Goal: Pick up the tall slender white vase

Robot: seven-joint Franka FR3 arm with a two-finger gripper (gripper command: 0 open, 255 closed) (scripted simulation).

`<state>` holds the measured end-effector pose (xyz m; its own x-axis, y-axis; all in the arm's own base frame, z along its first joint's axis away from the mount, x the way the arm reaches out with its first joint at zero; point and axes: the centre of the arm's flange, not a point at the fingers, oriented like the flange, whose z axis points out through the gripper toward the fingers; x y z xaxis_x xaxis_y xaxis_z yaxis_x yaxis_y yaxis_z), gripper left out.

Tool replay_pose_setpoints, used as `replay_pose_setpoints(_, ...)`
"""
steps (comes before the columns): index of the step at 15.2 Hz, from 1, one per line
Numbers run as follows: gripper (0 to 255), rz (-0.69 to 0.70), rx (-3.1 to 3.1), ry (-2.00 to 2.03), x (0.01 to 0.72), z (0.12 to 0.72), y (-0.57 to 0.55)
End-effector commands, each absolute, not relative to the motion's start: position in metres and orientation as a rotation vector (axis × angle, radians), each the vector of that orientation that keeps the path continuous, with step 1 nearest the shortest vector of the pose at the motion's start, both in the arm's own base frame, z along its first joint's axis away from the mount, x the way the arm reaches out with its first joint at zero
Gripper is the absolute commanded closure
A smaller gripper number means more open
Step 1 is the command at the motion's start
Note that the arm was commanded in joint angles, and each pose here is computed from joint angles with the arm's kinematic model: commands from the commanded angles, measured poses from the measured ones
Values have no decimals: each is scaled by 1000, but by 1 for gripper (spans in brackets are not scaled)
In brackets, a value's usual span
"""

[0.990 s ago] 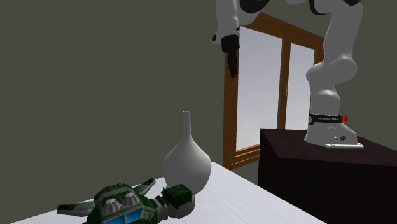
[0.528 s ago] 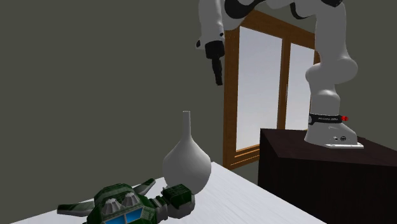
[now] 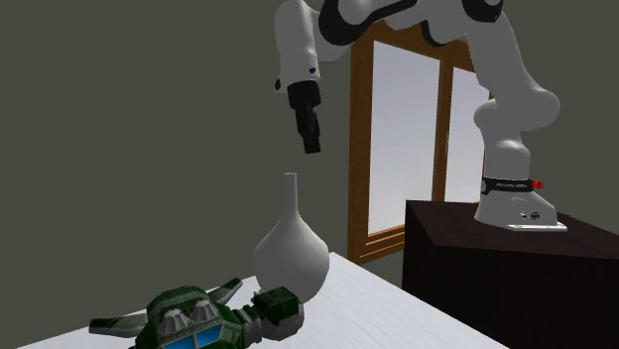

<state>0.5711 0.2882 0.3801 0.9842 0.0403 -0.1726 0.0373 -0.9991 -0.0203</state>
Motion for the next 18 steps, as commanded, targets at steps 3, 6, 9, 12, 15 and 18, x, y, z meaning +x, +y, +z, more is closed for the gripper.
replay_pose_setpoints(3,0,285,-3122,-45,606,354,323)
replay_pose_setpoints(6,0,291,-3126,-40,620,338,337)
replay_pose_setpoints(9,0,291,-3126,-40,620,322,337)
replay_pose_setpoints(12,0,291,-3126,-40,620,307,337)
replay_pose_setpoints(15,255,291,-3126,-40,619,304,337)
replay_pose_setpoints(18,255,291,-3126,-40,620,304,337)
